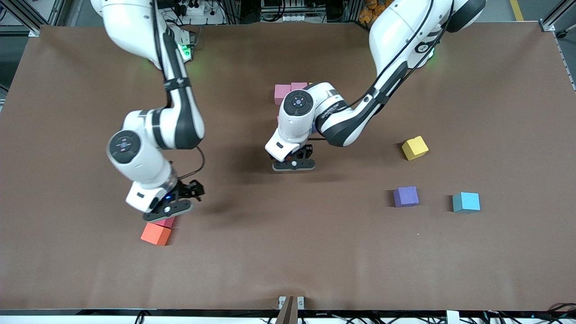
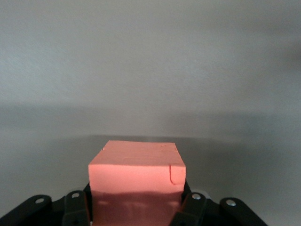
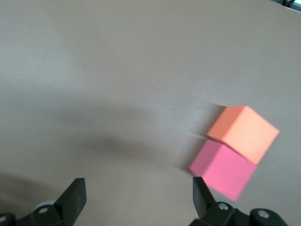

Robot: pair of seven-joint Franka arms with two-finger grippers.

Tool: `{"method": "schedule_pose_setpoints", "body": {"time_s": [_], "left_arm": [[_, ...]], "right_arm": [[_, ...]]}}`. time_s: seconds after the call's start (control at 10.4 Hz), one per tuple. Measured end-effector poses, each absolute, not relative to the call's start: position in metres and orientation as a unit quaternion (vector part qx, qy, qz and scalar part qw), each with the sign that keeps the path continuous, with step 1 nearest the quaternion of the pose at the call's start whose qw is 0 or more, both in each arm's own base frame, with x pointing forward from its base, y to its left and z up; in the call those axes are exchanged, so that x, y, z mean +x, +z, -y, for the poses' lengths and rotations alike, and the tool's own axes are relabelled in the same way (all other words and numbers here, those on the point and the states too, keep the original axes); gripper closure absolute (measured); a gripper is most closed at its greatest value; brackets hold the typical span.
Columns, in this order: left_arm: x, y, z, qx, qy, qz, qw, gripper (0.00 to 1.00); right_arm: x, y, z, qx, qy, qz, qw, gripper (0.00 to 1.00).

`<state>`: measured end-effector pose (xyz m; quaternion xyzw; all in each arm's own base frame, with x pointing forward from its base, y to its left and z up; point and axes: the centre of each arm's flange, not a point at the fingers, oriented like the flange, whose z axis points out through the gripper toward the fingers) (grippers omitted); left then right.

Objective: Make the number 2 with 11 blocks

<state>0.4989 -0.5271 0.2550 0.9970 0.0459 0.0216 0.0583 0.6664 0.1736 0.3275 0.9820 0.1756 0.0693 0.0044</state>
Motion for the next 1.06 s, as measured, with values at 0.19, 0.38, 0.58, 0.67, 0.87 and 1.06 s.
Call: {"method": "schedule_pose_setpoints", "body": {"time_s": [0.19,0.38,0.58,0.67,0.87,1.06], "left_arm": [[0.499,0.246,0.527,0.997,0.019,-0.05,0.059,0.38],[0.498,0.243,0.528,0.997,0.017,-0.049,0.057,0.38],[0.49,0.232,0.534,0.998,0.01,-0.042,0.052,0.38],[0.485,0.225,0.536,0.998,0.007,-0.039,0.049,0.38],[0.485,0.217,0.535,0.998,0.005,-0.039,0.044,0.38],[0.486,0.214,0.533,0.998,0.005,-0.039,0.041,0.38]], "right_arm": [[0.674,0.317,-0.137,0.978,0.058,-0.199,-0.002,0.0],[0.678,0.303,-0.106,0.982,0.05,-0.181,-0.023,0.0],[0.681,0.293,-0.08,0.987,0.049,-0.145,-0.05,0.0],[0.681,0.287,-0.071,0.989,0.048,-0.129,-0.059,0.0],[0.681,0.266,-0.055,0.992,0.043,-0.09,-0.08,0.0],[0.68,0.249,-0.045,0.995,0.031,-0.038,-0.081,0.0]]}}
